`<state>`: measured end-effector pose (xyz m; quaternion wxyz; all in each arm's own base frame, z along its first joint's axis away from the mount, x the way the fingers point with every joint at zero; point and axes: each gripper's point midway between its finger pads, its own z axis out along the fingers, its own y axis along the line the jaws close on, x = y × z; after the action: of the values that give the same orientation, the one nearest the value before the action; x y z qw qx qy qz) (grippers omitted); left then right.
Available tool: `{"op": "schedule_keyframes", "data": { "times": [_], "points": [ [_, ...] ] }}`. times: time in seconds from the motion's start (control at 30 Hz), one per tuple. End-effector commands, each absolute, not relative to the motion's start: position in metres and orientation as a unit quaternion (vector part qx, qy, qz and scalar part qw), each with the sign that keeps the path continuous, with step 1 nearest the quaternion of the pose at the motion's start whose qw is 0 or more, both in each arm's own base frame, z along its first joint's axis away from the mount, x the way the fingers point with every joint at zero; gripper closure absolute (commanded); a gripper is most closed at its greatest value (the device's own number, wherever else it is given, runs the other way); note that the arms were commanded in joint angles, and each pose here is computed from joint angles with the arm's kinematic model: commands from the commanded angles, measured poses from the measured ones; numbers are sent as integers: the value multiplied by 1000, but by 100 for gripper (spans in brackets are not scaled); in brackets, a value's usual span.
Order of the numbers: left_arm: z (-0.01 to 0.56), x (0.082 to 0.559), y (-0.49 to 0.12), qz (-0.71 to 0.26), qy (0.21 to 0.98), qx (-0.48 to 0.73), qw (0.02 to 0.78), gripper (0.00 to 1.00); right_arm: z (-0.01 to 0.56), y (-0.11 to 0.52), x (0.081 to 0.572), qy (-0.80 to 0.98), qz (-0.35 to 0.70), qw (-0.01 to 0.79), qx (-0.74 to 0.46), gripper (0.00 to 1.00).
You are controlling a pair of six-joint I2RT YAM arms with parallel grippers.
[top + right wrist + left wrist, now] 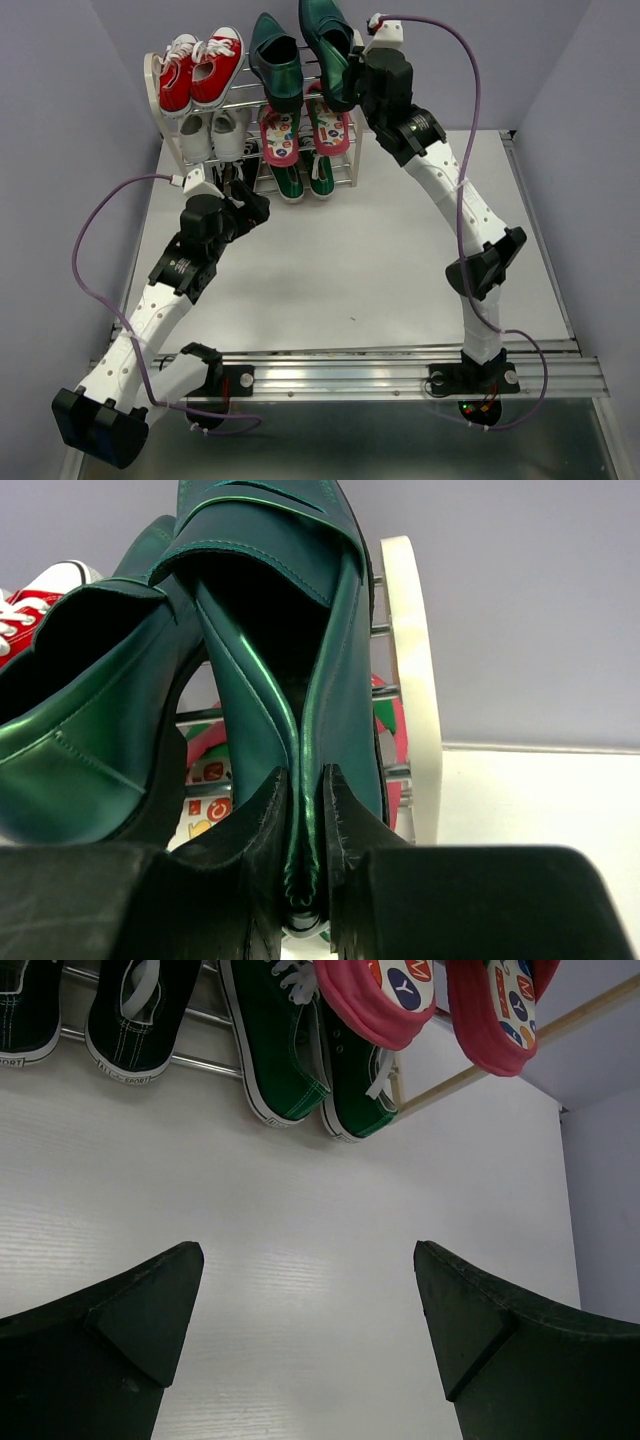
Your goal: Place and organize the shoes onto the shoe shelf
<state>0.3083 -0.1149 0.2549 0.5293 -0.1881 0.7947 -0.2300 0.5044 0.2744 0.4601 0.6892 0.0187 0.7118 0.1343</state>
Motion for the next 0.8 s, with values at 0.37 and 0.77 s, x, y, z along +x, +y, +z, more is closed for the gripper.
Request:
{"op": "schedule_keyframes", "data": {
  "times": [0.37,0.77],
  "points": [
    [245,307,-110,-213,798,-194,529,1,551,268,502,588,201,777,94,65],
    [235,299,-100,-197,803,-214,521,1,548,270,500,589,210,775,92,37]
  ]
}}
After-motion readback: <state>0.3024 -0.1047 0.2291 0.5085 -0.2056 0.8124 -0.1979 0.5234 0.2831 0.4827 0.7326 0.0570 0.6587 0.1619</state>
